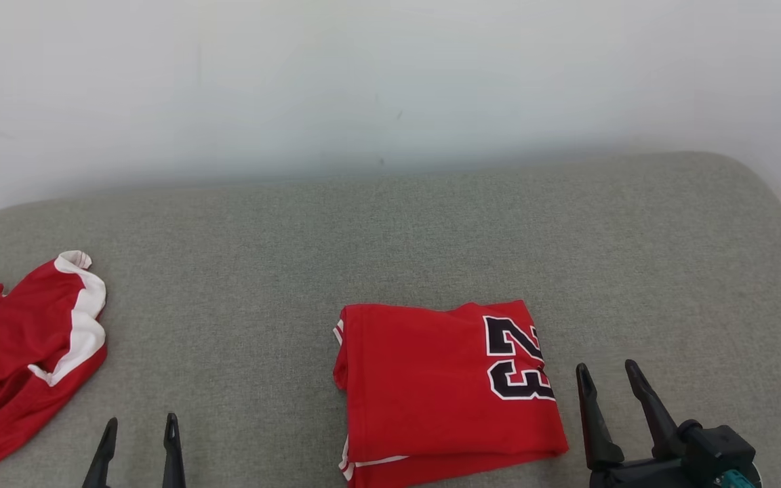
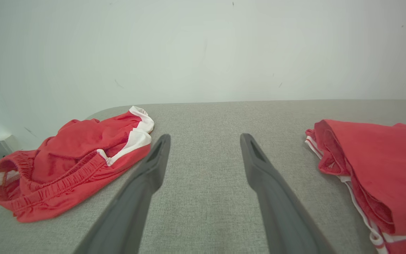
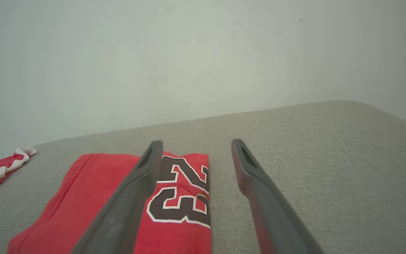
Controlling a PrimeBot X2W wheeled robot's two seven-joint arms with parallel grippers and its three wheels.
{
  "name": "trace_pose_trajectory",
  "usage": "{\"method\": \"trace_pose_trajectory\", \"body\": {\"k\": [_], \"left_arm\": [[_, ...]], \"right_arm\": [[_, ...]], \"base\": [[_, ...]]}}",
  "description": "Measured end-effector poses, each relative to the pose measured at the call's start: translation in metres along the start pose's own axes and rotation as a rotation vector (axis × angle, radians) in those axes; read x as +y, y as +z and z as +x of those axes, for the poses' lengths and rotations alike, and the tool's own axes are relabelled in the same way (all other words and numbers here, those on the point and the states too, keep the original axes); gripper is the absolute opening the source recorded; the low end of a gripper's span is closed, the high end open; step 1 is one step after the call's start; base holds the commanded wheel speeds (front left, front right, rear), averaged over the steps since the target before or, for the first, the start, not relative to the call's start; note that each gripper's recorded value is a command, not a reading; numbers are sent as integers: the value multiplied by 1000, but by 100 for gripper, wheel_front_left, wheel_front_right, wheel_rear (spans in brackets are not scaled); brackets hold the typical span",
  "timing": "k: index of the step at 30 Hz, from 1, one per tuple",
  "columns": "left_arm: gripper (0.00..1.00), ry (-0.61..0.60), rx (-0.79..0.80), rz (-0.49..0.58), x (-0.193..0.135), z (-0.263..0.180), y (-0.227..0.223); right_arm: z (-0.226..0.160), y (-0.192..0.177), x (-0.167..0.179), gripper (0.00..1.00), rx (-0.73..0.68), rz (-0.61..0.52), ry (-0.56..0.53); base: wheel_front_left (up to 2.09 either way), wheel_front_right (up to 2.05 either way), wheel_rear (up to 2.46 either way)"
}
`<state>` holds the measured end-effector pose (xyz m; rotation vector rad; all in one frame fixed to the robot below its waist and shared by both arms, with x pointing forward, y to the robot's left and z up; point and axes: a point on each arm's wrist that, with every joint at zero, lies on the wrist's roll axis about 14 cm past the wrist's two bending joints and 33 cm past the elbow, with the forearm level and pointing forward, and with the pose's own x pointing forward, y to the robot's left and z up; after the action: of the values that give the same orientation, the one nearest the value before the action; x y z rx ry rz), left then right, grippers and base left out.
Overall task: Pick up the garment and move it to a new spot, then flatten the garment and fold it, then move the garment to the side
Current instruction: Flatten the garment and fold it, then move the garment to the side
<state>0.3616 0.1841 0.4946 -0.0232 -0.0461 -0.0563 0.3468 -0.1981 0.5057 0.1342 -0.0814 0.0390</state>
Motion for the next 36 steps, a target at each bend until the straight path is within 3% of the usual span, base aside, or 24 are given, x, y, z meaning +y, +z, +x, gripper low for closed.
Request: {"method": "trace_pose_trajectory", "body": {"k": [36], "left_arm": [[100, 18, 31, 33, 5, -6, -9]], "right_arm": [[5, -17, 13, 100, 50, -14, 35]], "base": [[0, 0, 0]]}}
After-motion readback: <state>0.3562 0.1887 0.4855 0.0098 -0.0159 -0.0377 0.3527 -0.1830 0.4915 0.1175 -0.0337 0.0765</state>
